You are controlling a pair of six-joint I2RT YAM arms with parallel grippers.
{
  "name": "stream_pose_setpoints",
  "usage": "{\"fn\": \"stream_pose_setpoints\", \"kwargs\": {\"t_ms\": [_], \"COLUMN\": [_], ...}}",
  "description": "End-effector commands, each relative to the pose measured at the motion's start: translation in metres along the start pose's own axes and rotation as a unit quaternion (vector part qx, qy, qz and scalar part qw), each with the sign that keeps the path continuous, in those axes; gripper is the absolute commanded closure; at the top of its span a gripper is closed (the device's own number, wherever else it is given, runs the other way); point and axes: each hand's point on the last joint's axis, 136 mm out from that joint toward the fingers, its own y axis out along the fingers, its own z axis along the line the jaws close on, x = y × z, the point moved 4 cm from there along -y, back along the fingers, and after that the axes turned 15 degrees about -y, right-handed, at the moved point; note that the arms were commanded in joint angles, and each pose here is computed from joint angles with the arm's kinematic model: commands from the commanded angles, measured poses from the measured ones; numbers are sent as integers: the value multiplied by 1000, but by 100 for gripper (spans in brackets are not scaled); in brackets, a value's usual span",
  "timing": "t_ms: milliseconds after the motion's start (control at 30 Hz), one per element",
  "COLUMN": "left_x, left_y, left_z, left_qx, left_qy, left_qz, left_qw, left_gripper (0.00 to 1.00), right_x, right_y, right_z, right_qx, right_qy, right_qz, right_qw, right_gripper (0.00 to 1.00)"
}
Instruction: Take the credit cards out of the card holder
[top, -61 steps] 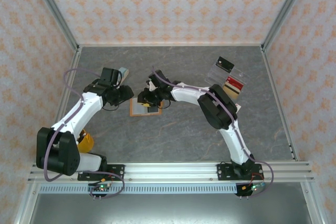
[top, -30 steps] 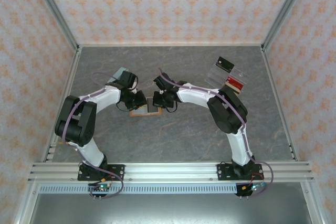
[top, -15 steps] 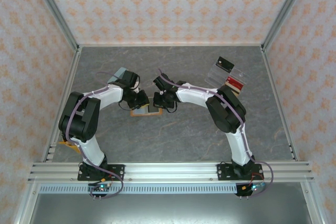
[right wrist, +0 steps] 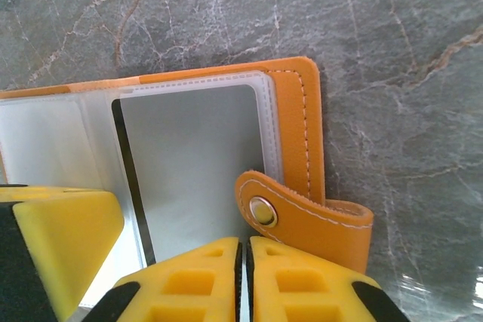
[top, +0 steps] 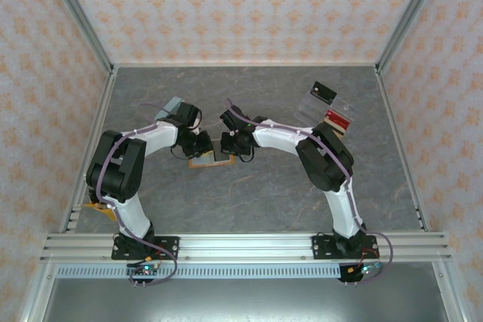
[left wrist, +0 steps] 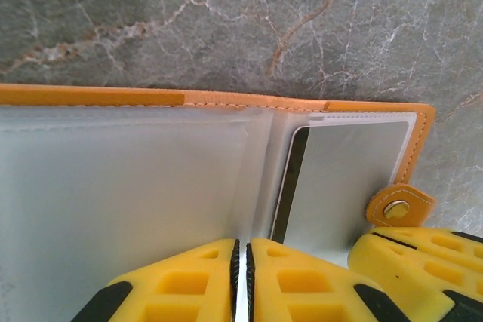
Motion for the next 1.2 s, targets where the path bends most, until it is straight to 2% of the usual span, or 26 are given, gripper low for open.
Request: {"fn": "stream_pose_setpoints", "kwargs": {"t_ms": [0,233,533,733,933,1167], "left_x": [2,2,2,1,3,3], "left_y": [4,4,1,-2,7,7], "left_z": [3,6,0,-9,2,2], "left_qx": [20,26,12,-18,-10,-42], "left_qy": [12,11,13,16,5,-7], "left_qz": [-7,-8,-8,-5,0,12], "left_qw": [1000,1000,1000,1000,1000,999], "left_gripper": [85,86,86,82,83,82], "right_x": [-1,1,-5,-10,-14,-16], "right_y": [-15,-20,-7,4,11,15], "right_z": [-4,-9,-11,-9,-9,-9], "right_qx": [-23,-34,-36,-21,-17,-13], "right_qy": [-8,-8,-7,-7,-7,-8], "right_qz": [-15,-34,-10,12,26,36], "right_qw": [1000,999,999,1000,999,999], "right_gripper": [87,87,87,87,89,91]}}
